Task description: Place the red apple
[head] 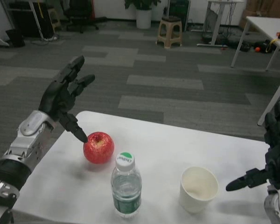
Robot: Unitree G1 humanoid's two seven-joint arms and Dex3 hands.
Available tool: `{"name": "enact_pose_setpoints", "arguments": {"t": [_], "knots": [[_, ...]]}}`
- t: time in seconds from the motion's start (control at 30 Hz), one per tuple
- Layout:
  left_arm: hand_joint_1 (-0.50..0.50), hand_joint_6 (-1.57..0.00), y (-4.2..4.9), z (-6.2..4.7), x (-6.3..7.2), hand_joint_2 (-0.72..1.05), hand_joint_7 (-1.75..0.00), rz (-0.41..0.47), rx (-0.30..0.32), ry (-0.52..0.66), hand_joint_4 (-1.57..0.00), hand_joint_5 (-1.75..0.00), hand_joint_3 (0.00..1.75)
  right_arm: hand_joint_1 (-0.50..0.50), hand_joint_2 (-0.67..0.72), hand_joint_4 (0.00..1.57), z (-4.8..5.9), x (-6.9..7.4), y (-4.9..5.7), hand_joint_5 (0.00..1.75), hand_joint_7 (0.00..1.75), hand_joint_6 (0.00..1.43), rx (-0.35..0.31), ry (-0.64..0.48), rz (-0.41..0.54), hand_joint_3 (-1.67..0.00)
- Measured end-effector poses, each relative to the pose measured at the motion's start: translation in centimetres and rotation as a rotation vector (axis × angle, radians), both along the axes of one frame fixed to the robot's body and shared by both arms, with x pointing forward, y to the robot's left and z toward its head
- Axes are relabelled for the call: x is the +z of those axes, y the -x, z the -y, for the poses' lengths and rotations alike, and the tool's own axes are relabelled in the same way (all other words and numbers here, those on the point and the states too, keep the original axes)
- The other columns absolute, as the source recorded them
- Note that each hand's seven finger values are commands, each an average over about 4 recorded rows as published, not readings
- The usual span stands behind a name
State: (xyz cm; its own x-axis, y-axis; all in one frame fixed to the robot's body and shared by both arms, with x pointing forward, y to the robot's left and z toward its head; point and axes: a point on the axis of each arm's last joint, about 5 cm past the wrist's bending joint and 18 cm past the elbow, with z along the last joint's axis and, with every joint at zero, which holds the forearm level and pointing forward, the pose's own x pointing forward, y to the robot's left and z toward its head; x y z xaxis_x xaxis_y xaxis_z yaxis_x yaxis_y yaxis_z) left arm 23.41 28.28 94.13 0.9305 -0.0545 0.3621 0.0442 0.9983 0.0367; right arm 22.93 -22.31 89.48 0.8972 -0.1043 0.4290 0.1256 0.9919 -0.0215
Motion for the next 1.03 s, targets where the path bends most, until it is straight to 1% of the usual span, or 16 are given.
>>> {"name": "enact_pose_setpoints", "arguments": {"t": [0.13,0.2,0.3,0.37,0.47,0.53,0.63,0.77,0.83,0.97,1.03], "knots": [[-0.50,0.00,-0.06,0.0,0.0,-0.46,0.00,0.015,-0.002,0.056,0.00,-0.41,0.00,-0.42,0.72,0.00,-0.1,0.1,0.0,0.00,0.00,0.00,0.003,-0.002,0.007,0.00],[-0.50,0.00,-0.12,0.1,0.0,-0.46,0.00,0.021,-0.005,0.081,0.00,-0.41,0.00,-0.42,0.72,0.00,-0.1,0.2,0.0,0.00,0.00,0.00,0.006,-0.005,0.014,0.00],[-0.50,0.00,-0.24,0.1,0.1,-0.39,0.00,0.016,-0.020,0.124,0.00,-0.41,0.00,-0.42,0.72,0.00,-0.2,0.6,-0.1,0.00,0.00,0.00,0.013,-0.010,0.032,0.00],[-0.50,0.00,-0.35,0.2,0.3,-0.37,0.00,-0.001,-0.053,0.150,0.00,-0.41,0.00,-0.42,0.72,0.00,-0.2,0.8,-0.1,0.00,0.00,0.00,0.016,-0.013,0.047,0.00],[-0.50,0.00,-0.48,0.4,0.8,-0.37,0.00,-0.046,-0.133,0.182,0.00,-0.41,0.00,-0.42,0.72,0.00,-0.2,1.3,-0.2,0.00,0.00,0.00,0.019,-0.014,0.071,0.00],[-0.50,0.00,-0.47,0.4,1.0,-0.37,0.00,-0.071,-0.161,0.190,0.00,-0.41,0.00,-0.42,0.72,0.00,-0.2,1.5,-0.2,0.00,0.00,0.00,0.021,-0.014,0.080,0.00],[-0.50,0.00,-0.32,0.1,1.1,-0.37,0.00,-0.098,-0.171,0.194,0.00,-0.41,0.00,-0.42,0.72,0.00,-0.2,1.5,-0.2,0.00,0.00,0.00,0.021,-0.014,0.082,0.00],[-0.50,0.00,-0.14,-0.4,1.2,-0.37,0.00,-0.125,-0.168,0.205,0.00,-0.41,0.02,-0.42,0.72,0.00,-0.1,1.6,-0.2,0.00,0.00,0.00,0.021,-0.012,0.083,0.00],[-0.50,0.00,-0.10,-0.5,1.2,-0.37,0.00,-0.128,-0.166,0.208,0.00,-0.41,0.00,-0.42,0.72,0.00,-0.1,1.6,-0.2,0.00,0.00,0.00,0.022,-0.010,0.084,0.00],[-0.50,0.00,-0.06,-0.6,1.2,-0.28,0.00,-0.126,-0.165,0.219,0.00,-0.41,0.00,-0.42,0.72,0.00,-0.1,1.6,-0.2,0.00,0.00,0.00,0.022,-0.010,0.085,0.00],[-0.50,0.00,-0.05,-0.6,1.3,-0.28,0.00,-0.126,-0.164,0.221,0.00,-0.41,0.00,-0.42,0.72,0.00,-0.1,1.6,-0.2,0.00,0.00,0.00,0.022,-0.010,0.085,0.00]]}}
